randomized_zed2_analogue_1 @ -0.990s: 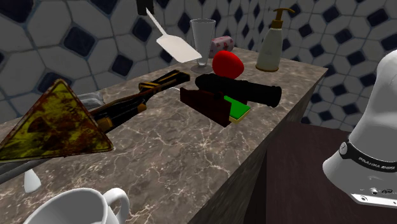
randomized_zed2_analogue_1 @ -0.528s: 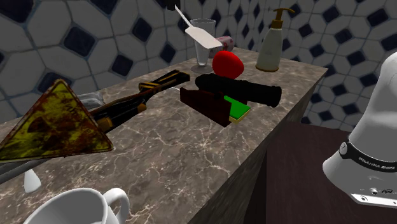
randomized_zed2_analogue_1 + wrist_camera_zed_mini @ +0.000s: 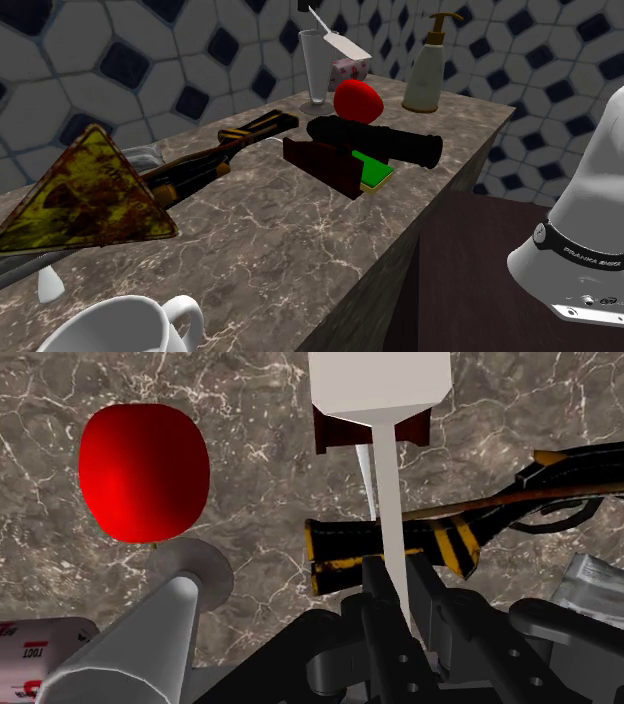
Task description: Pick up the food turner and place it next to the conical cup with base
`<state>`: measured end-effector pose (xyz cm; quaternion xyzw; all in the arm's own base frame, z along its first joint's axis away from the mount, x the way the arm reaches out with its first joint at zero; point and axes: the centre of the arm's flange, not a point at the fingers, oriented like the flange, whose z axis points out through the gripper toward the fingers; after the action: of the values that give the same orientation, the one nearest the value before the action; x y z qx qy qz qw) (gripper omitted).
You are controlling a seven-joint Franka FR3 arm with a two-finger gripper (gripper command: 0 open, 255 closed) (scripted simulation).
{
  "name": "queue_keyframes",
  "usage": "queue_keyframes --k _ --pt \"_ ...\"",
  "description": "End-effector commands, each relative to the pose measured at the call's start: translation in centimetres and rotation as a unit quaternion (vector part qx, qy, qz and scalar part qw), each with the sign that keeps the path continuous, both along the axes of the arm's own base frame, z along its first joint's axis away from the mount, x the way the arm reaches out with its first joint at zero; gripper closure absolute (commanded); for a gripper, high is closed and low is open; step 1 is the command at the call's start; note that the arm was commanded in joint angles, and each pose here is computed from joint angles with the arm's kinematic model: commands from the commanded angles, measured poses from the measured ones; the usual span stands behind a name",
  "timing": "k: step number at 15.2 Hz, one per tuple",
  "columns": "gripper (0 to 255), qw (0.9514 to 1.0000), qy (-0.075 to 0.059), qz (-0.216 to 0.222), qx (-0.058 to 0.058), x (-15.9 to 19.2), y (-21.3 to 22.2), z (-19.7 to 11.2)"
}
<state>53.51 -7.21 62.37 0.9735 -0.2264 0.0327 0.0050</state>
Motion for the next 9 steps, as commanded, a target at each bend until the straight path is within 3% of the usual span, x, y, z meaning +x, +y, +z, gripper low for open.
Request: queue_keyframes --k 1,9 --pt "255 1.0000 0.000 0.001 0.000 -0.7 -2.4 0.2" --pt "255 1.0000 0.000 0.001 0.000 -2.7 -12.8 0.2"
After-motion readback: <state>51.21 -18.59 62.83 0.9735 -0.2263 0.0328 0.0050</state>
